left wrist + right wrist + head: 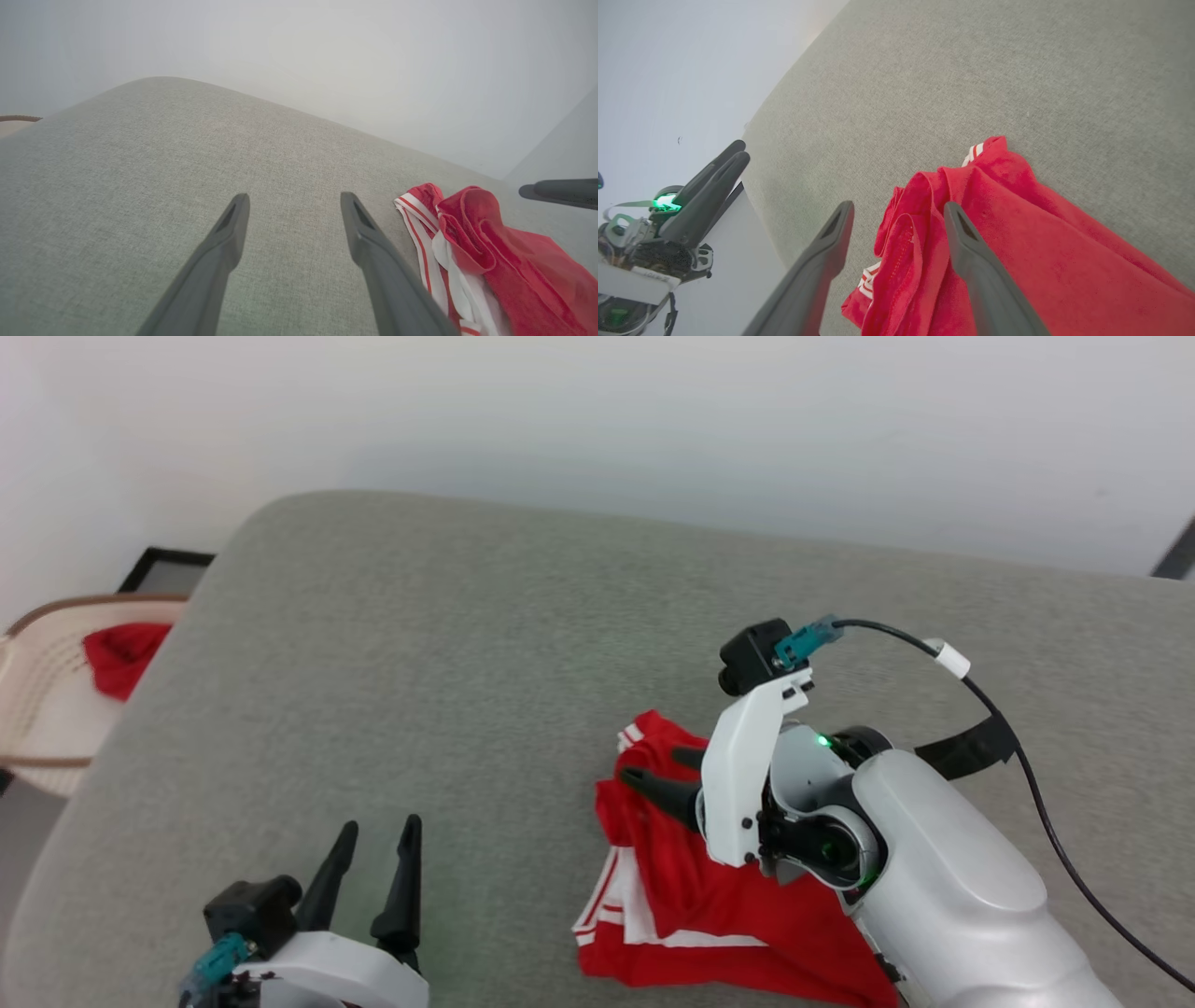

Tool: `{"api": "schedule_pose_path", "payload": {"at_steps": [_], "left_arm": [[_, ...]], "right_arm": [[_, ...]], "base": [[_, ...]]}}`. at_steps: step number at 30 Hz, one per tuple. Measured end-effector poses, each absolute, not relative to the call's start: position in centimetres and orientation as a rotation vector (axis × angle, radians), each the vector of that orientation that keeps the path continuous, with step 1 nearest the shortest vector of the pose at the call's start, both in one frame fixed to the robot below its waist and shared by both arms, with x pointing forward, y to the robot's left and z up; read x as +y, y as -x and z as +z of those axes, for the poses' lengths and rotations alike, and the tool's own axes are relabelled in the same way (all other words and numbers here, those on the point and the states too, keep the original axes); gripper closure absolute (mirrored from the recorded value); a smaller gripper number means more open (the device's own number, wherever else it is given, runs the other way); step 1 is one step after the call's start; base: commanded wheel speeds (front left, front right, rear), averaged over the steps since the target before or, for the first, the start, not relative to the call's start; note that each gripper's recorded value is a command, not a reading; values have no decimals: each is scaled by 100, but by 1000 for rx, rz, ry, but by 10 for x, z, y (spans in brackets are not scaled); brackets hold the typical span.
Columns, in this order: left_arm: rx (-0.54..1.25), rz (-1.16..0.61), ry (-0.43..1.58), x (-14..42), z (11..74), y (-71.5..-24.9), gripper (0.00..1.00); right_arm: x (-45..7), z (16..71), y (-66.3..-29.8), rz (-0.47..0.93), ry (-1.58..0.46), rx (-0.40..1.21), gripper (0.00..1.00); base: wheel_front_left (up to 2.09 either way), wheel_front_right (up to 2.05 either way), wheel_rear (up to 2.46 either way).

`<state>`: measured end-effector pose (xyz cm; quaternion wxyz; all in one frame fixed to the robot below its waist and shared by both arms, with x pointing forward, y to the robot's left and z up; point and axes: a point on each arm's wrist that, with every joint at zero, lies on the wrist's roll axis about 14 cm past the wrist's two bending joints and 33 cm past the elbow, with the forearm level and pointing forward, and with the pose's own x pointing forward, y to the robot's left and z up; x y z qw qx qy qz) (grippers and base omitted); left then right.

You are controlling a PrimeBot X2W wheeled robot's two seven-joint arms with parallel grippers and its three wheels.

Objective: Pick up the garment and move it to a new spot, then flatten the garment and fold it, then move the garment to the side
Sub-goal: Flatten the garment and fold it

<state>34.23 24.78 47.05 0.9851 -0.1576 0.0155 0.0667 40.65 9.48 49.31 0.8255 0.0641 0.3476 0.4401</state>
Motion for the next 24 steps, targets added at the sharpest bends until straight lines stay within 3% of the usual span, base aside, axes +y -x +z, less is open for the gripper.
{"api": "schedule_pose_path", "payload": {"at_steps": [9,24], "left_arm": [[20,64,285,232,477,-359,0],[16,-77,244,195,487,-385,0]], "right_arm": [[55,525,-422,834,-117,549,0],[-124,561,-436,407,-42,109,0]], "base": [[0,0,0],[0,0,0]]}}
